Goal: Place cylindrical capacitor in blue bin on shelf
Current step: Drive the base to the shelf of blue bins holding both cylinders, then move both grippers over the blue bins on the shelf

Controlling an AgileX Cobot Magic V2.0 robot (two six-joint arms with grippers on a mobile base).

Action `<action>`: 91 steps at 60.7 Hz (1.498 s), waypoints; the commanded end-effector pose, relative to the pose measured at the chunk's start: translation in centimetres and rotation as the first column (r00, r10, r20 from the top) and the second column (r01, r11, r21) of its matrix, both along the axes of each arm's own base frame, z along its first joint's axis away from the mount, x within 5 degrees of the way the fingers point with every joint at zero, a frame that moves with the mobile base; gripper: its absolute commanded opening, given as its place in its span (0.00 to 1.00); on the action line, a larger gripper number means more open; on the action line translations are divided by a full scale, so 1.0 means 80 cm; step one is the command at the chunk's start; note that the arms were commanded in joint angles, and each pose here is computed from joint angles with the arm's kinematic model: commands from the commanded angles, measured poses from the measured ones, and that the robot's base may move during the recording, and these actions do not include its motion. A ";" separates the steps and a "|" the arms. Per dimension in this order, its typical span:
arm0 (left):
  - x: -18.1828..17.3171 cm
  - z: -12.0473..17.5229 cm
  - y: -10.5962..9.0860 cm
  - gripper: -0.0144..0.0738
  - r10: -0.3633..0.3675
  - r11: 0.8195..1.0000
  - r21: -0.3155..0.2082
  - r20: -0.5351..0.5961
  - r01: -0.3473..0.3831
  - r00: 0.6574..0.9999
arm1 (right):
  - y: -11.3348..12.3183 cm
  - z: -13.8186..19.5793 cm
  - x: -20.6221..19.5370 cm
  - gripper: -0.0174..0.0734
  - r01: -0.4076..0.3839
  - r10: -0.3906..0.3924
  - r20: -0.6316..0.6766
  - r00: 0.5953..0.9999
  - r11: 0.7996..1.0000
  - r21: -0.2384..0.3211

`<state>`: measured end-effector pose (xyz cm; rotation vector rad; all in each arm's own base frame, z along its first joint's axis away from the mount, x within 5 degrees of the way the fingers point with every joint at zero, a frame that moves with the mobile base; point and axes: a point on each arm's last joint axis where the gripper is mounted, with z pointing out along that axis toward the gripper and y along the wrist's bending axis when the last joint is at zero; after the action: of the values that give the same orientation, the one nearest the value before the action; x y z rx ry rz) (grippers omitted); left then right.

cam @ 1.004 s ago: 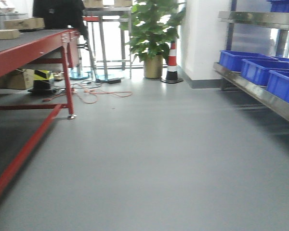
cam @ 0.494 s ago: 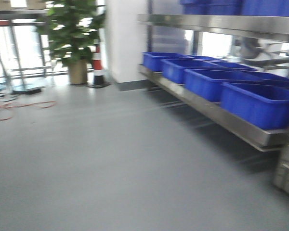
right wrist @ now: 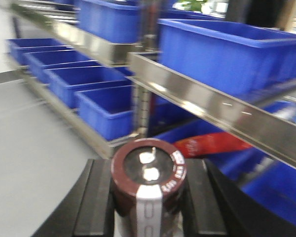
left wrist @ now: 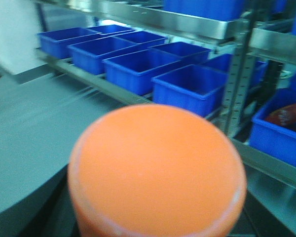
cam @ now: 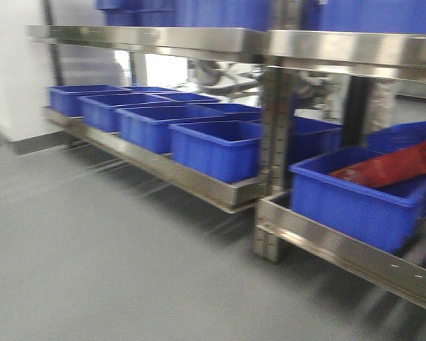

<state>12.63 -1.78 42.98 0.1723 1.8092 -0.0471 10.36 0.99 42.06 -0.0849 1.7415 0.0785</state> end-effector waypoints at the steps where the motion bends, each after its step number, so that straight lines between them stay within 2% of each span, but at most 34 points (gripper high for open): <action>1: -0.002 0.006 -0.001 0.04 -0.008 1.000 -0.010 0.033 0.009 0.999 | -0.001 0.006 0.000 0.01 0.008 -0.007 0.037 0.999 1.000 -0.011; 91: -0.002 0.006 -0.001 0.04 -0.008 1.000 -0.010 0.033 0.009 0.999 | -0.001 0.006 0.000 0.01 0.008 -0.007 0.037 0.999 1.000 -0.011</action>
<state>12.63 -1.78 42.98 0.1723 1.8092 -0.0471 10.36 0.99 42.06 -0.0849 1.7415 0.0785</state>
